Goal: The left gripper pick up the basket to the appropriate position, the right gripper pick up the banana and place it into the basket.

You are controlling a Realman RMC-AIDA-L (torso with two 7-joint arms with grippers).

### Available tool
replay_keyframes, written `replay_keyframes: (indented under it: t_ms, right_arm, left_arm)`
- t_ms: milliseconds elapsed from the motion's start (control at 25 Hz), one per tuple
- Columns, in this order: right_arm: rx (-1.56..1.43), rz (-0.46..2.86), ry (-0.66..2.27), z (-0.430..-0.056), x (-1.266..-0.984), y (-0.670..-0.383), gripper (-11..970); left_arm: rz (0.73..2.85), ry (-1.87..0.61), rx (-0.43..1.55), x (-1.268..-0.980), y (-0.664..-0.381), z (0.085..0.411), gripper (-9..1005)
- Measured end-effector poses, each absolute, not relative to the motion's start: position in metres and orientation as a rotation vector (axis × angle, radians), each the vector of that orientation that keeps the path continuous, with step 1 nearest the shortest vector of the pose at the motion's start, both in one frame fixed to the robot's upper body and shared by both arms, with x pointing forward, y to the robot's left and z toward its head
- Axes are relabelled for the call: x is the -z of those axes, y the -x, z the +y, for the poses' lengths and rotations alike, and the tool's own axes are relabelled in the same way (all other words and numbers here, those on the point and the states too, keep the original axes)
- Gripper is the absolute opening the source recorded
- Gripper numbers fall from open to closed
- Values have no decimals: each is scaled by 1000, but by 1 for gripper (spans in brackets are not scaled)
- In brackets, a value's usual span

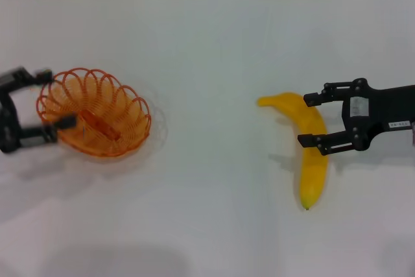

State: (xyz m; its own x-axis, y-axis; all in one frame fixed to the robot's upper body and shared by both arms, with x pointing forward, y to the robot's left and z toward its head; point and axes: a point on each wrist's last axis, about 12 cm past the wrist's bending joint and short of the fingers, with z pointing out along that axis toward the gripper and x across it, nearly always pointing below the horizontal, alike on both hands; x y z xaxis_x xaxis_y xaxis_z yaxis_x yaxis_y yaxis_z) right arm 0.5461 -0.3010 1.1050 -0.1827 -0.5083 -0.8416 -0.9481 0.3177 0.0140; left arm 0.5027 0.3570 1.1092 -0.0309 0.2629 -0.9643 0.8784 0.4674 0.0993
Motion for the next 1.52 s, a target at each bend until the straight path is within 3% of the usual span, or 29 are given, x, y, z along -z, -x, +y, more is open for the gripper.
replay_keyframes:
  t_ms: [440,720,1520]
  right_arm:
    - [-714,1824,1296,-301,-1104,-547,821]
    - [-714,1825,1295,-301,-1104,-547,820]
    - [-723,1855,1290,-300,-1103,-547,820]
  left_arm:
    - [1971,-743,527,-1154,-553,392,894]
    - [2097,-786,463,-1165,-578,387,894]
    - [2209,-845,344,-1124,-597,348,876]
